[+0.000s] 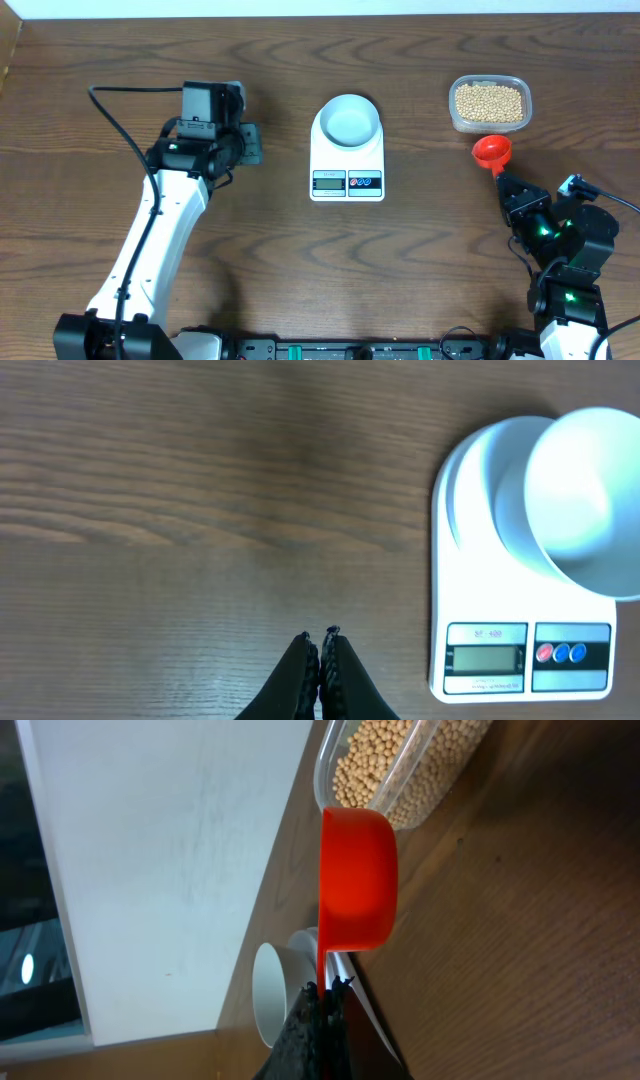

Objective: Scoop item into bowl and weigh 50g on scale

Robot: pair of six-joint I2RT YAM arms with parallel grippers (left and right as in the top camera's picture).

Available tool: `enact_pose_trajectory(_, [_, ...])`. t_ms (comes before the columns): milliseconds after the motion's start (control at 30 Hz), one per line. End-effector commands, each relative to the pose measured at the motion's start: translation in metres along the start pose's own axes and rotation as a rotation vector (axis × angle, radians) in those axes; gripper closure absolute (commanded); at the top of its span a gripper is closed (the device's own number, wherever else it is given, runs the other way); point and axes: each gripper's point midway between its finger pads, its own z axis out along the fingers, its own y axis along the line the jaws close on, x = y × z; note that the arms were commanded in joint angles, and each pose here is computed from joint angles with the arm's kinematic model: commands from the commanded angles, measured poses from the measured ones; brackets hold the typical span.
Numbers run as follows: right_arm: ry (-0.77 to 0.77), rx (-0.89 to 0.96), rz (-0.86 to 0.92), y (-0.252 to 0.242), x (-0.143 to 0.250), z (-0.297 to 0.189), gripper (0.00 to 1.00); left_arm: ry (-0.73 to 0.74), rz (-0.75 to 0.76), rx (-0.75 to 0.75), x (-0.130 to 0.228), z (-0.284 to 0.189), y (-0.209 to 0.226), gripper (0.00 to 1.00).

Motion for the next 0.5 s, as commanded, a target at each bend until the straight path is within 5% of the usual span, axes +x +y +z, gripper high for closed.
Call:
enact_pose_trajectory(0, [0.001, -0.025, -0.042, 0.012, 0.000, 0.000, 0.99, -0.017, 0.059, 0.044, -0.009, -0.003, -0.021, 0.93])
enact_pose_trajectory(467, [0.072, -0.071, -0.231, 0.019, 0.014, 0.000, 0.99, 0.037, 0.327, 0.225, 0.036, -0.003, -0.141, 0.93])
